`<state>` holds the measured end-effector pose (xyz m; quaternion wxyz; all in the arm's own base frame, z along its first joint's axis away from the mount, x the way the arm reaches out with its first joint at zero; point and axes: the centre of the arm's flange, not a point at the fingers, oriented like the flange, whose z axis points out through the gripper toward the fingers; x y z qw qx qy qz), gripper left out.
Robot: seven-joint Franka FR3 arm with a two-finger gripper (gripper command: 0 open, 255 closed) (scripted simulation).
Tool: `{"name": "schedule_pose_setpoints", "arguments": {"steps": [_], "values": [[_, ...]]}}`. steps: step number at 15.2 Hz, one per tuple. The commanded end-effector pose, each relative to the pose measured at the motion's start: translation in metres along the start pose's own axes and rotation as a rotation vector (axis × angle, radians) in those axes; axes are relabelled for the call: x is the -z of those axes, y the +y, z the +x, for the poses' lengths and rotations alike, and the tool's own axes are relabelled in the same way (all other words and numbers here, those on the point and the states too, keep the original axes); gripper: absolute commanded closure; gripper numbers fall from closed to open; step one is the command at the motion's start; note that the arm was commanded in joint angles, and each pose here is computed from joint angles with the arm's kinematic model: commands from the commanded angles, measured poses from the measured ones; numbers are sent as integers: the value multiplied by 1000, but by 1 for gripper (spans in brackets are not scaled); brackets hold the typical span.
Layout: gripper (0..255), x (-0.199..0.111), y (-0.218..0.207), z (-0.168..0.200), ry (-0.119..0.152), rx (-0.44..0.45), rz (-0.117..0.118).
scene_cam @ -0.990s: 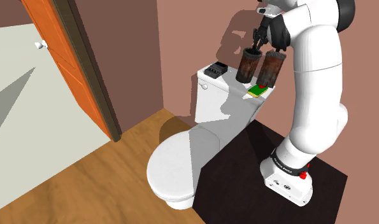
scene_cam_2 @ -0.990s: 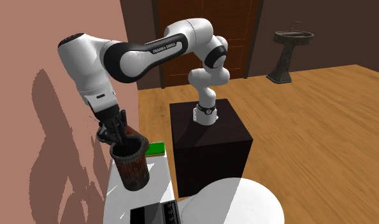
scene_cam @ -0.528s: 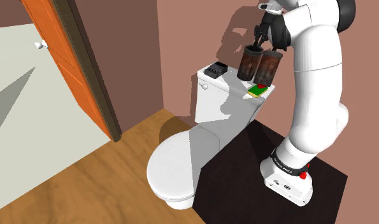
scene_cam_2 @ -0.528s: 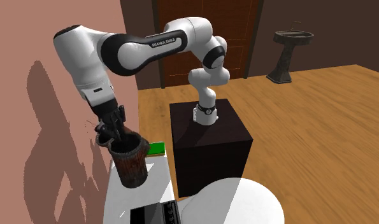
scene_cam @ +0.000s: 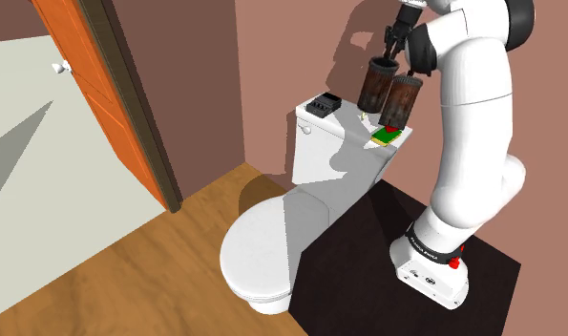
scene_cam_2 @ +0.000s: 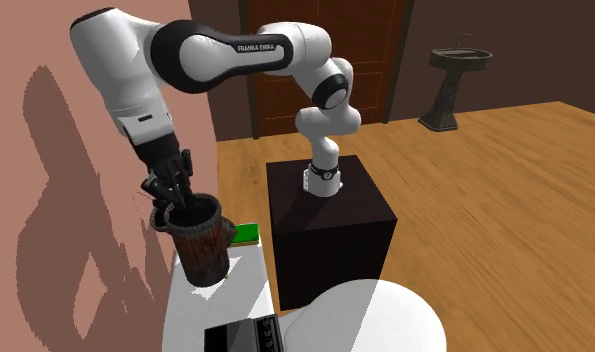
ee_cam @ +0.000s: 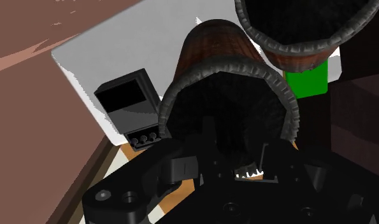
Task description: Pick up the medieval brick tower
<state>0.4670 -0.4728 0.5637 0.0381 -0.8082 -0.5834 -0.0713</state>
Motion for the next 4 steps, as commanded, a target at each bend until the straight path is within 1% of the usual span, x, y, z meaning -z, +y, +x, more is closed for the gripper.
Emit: {"name": "schedule_pose_setpoints", "arguments": {"steps": [1, 2, 4], "values": [[255, 11, 0, 3, 0, 0, -1], [255, 17, 0, 4, 0, 0, -1], [255, 17, 0, 4, 0, 0, -1]]}}
